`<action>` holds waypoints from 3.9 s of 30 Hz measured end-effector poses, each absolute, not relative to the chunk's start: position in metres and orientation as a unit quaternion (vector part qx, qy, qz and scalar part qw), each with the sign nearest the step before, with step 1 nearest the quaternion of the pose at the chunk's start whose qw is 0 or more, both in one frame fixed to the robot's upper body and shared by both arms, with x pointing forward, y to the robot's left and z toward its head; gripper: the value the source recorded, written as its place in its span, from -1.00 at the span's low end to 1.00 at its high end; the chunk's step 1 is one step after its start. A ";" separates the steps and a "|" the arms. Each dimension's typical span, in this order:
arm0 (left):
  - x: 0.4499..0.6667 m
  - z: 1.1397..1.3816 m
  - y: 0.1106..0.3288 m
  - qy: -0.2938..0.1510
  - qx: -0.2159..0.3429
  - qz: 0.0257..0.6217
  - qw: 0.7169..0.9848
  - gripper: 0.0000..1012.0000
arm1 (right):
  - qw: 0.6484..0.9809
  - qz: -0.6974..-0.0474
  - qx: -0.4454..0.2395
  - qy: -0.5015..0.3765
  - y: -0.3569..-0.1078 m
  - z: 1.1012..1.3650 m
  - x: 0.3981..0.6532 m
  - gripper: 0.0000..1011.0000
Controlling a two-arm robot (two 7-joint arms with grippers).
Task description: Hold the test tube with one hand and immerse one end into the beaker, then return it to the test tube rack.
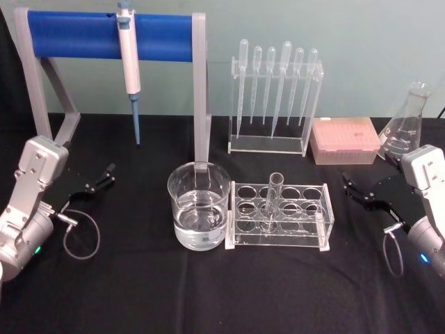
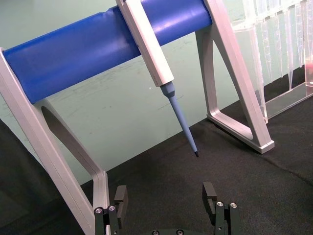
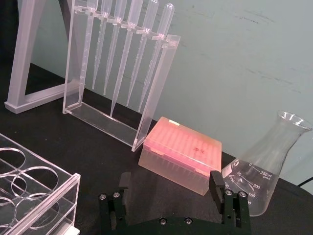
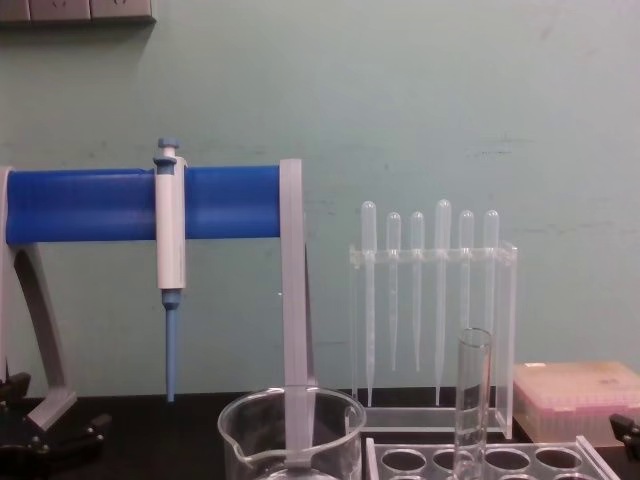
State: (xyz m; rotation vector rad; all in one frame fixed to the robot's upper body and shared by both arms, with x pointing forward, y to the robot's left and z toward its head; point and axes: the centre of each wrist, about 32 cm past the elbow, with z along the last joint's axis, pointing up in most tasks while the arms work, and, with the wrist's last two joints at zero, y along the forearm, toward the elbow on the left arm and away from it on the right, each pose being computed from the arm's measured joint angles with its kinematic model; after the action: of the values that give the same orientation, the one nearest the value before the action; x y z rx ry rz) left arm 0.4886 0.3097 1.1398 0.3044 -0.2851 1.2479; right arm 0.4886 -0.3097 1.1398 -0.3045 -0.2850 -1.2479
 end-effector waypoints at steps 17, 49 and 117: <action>0.489 1.140 0.310 -0.132 0.141 0.580 0.791 0.98 | 0.791 -0.580 -0.141 -0.132 -0.310 1.140 0.489 0.98; 0.489 1.140 0.310 -0.132 0.141 0.580 0.791 0.98 | 0.797 -0.570 -0.123 -0.154 -0.312 1.169 0.486 0.98; 0.489 1.140 0.310 -0.132 0.141 0.580 0.791 0.98 | 0.975 -0.174 -0.123 -0.063 -0.289 1.225 0.551 0.98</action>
State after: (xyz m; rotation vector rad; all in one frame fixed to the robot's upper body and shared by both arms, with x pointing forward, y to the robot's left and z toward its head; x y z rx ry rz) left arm 0.4886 0.3097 1.1398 0.3045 -0.2851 1.2480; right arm 0.5505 -0.2895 1.2248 -0.2477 -0.1274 -0.3510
